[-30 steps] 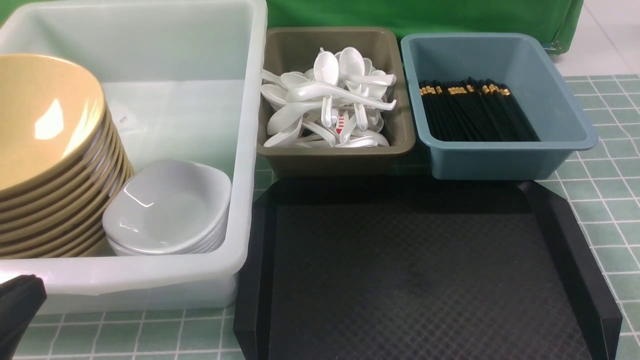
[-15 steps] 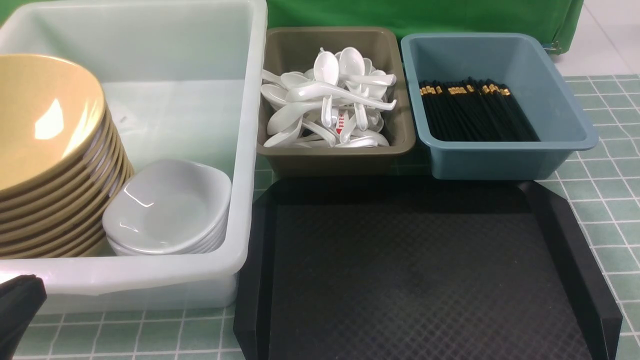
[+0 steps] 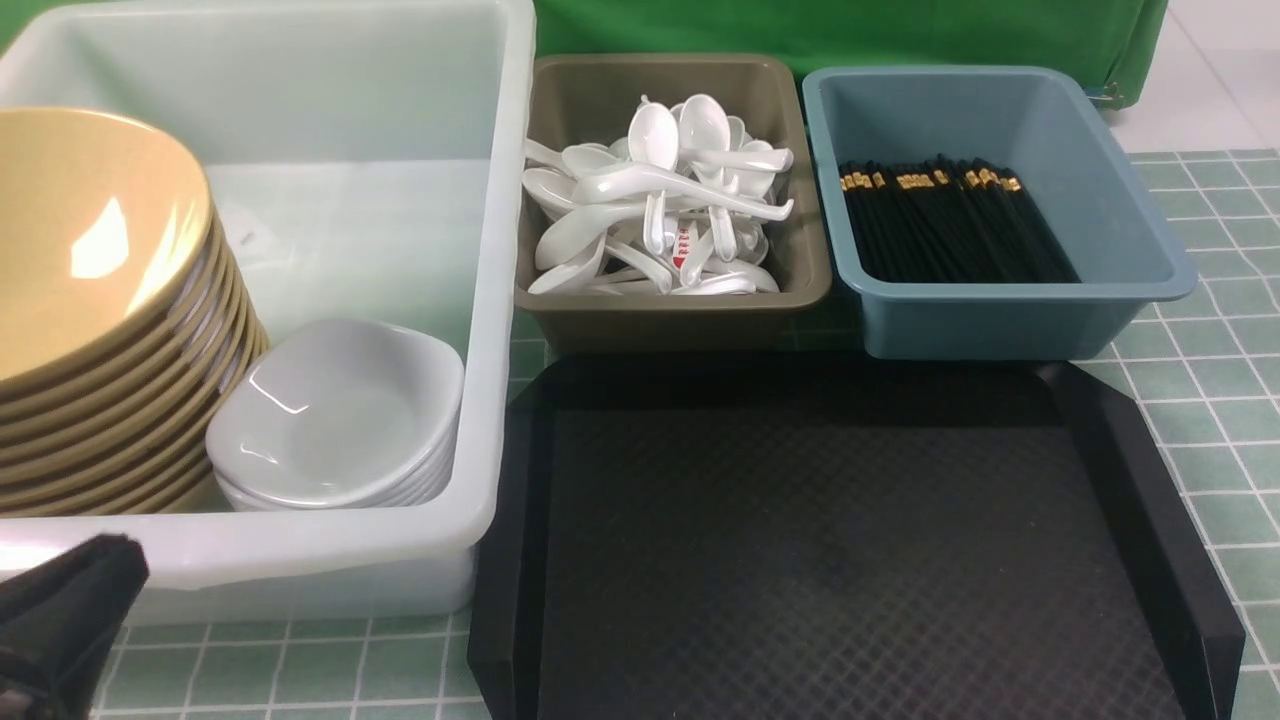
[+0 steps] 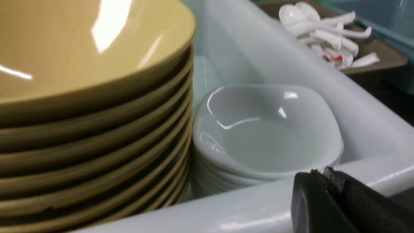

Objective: On blue table put chopsticks spoon bowls plates into blue grey white boxes.

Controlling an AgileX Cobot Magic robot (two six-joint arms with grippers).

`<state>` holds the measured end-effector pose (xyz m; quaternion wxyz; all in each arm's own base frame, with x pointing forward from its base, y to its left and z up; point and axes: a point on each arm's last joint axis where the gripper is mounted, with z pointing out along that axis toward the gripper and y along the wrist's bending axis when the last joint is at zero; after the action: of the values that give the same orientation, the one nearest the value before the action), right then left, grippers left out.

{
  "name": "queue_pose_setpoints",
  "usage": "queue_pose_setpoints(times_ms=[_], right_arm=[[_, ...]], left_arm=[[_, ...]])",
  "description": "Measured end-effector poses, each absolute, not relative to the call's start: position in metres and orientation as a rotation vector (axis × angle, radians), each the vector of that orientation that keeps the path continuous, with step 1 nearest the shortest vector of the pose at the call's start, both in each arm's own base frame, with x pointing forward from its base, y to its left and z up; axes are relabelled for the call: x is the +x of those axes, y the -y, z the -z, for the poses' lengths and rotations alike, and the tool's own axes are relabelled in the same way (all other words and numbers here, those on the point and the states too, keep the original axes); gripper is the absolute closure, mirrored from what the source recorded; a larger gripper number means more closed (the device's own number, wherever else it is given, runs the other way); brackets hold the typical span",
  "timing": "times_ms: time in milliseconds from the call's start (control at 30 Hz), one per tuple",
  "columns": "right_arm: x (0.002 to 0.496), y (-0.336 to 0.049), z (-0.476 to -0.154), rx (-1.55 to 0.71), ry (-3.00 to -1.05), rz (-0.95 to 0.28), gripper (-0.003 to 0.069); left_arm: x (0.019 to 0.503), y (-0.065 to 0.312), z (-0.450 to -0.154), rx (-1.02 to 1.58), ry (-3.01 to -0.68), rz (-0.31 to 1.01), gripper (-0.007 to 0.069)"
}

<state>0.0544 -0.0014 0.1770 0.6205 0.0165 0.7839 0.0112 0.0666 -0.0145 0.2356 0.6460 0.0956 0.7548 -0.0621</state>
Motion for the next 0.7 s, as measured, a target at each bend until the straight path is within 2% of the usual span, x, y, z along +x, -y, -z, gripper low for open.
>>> queue_pose_setpoints(times_ms=[233, 367, 700], right_arm=[[0.054, 0.001, -0.177, 0.038, -1.803, -0.026, 0.0598], [0.054, 0.001, -0.177, 0.038, -1.803, -0.026, 0.0593], [0.054, 0.001, -0.177, 0.038, -1.802, -0.026, 0.0585]], left_arm=[[0.065, 0.002, -0.203, 0.011, -1.579, 0.039, 0.0637], [0.058, -0.001, -0.203, -0.027, -1.522, 0.009, 0.0637], [0.055, 0.0, -0.181, -0.033, -1.758, 0.025, 0.0637]])
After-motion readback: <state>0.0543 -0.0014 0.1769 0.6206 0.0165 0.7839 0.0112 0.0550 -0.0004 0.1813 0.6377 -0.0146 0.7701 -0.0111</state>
